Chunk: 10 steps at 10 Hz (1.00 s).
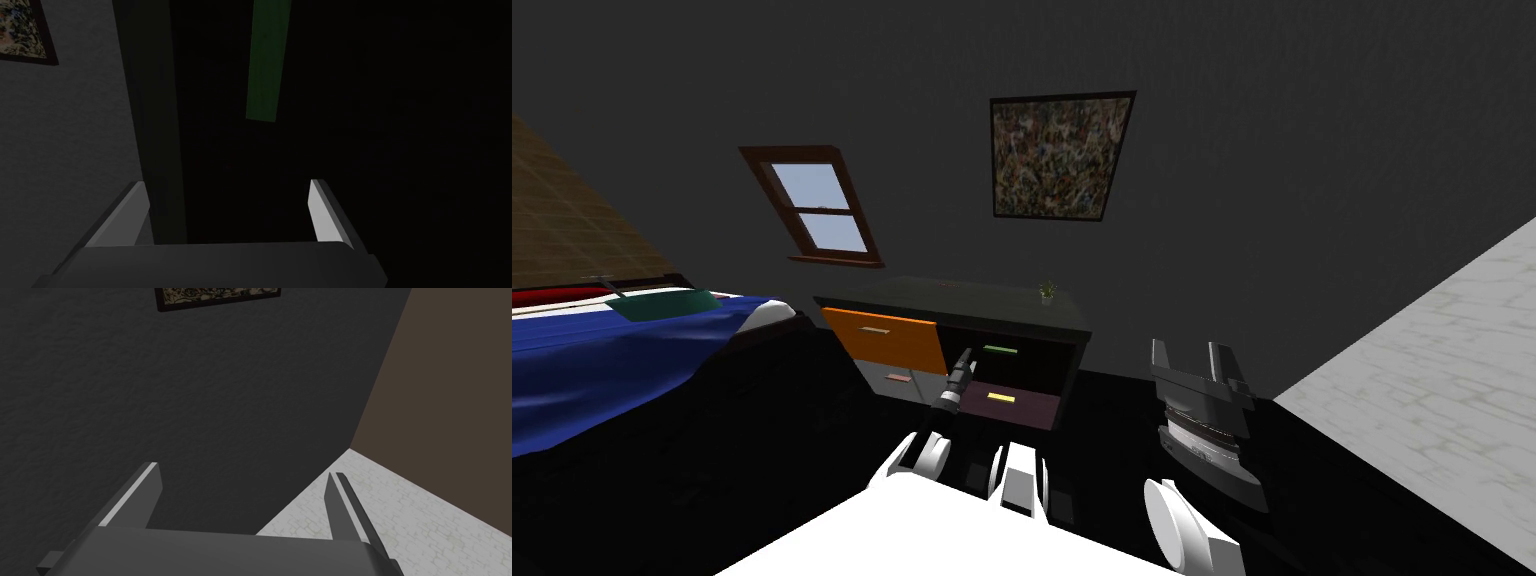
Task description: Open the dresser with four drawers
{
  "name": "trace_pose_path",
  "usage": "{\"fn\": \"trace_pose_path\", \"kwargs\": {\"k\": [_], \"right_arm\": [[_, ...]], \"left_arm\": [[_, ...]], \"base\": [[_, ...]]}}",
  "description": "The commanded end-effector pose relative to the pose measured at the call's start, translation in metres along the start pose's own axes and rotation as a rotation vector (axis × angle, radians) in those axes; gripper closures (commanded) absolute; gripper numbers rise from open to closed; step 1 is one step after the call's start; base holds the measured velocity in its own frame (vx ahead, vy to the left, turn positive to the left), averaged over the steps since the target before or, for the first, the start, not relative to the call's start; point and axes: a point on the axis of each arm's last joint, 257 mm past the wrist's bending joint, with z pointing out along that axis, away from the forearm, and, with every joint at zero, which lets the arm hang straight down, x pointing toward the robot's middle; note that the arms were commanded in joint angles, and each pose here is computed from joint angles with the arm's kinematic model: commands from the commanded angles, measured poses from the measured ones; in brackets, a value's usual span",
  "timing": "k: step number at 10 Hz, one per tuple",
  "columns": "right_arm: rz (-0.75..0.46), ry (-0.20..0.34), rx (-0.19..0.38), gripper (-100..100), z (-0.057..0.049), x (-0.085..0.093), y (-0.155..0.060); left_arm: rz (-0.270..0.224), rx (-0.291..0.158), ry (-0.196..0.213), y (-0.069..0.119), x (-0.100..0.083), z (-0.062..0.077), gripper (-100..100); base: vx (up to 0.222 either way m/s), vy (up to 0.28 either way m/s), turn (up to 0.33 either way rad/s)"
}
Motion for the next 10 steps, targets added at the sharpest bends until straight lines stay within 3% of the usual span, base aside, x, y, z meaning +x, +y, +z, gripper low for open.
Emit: {"fn": "trace_pose_path", "kwargs": {"k": [1,4,6,7,8,10], "right_arm": [[0.0,0.0,0.0,0,0.0,0.0,0.0],[0.0,0.0,0.0,0,0.0,0.0,0.0],[0.0,0.0,0.0,0,0.0,0.0,0.0],[0.0,0.0,0.0,0,0.0,0.0,0.0],[0.0,0.0,0.0,0,0.0,0.0,0.0],[0.0,0.0,0.0,0,0.0,0.0,0.0]], "left_arm": [[-0.06,-0.038,-0.026,0.024,0.015,-0.006,-100],[-0.122,-0.052,-0.049,0.034,0.034,-0.007,-100],[-0.113,-0.05,-0.045,0.028,0.033,0.0,-100],[-0.113,-0.047,-0.045,0.029,0.033,-0.003,-100],[-0.113,-0.049,-0.045,0.029,0.033,-0.002,100],[-0.113,-0.048,-0.042,0.027,0.034,-0.003,100]], "base": [[0.103,-0.025,-0.033],[0.07,-0.011,-0.01],[0.037,0.0,0.001],[0.037,0.001,0.0],[0.0,0.0,0.0],[-0.122,-0.011,0.024]]}}
